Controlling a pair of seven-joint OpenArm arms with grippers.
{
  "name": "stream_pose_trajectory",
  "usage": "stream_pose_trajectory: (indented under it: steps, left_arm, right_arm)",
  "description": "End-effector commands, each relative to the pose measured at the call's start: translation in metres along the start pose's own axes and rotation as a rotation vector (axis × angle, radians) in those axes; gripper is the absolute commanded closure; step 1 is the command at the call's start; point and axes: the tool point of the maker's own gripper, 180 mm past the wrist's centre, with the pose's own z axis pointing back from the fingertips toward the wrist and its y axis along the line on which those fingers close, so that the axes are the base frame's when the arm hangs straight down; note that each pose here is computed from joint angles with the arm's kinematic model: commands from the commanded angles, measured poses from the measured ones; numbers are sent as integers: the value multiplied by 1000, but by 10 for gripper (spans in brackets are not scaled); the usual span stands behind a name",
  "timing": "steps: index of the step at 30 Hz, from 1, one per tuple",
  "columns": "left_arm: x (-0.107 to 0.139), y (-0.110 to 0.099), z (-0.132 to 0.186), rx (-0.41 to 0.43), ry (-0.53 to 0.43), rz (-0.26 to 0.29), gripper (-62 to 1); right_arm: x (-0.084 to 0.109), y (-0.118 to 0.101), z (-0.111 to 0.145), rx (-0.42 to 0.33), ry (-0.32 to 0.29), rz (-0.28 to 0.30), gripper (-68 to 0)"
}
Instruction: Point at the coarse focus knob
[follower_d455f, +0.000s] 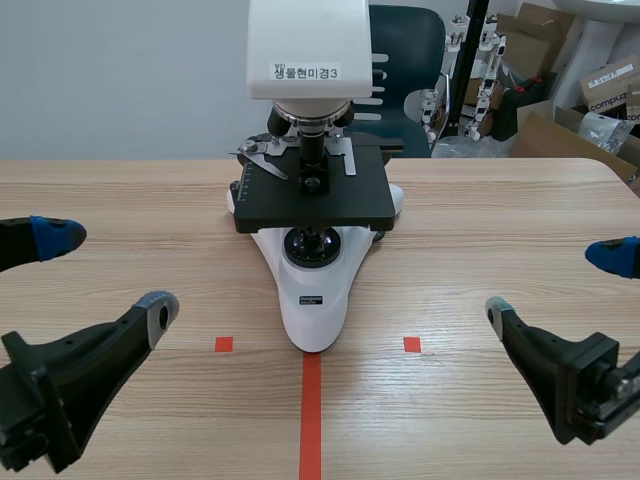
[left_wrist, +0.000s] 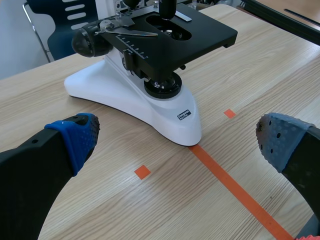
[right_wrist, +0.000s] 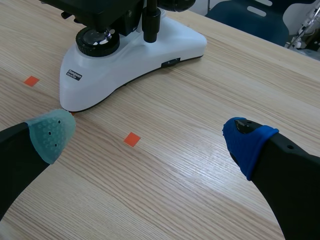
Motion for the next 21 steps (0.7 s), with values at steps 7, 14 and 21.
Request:
stream_pose_trajectory:
  steps: [7, 14, 21]
  left_arm:
    - [6, -1, 0, 1, -26, 8, -623]
    - [6, -1, 0, 1, -26, 8, -623]
    - [6, -1, 0, 1, -26, 8, -623]
  right_arm:
    - [11, -1, -2, 5, -35, 17, -679]
    - [11, -4, -2, -4, -34, 42, -679]
    - [19, -16, -2, -39, -50, 104, -679]
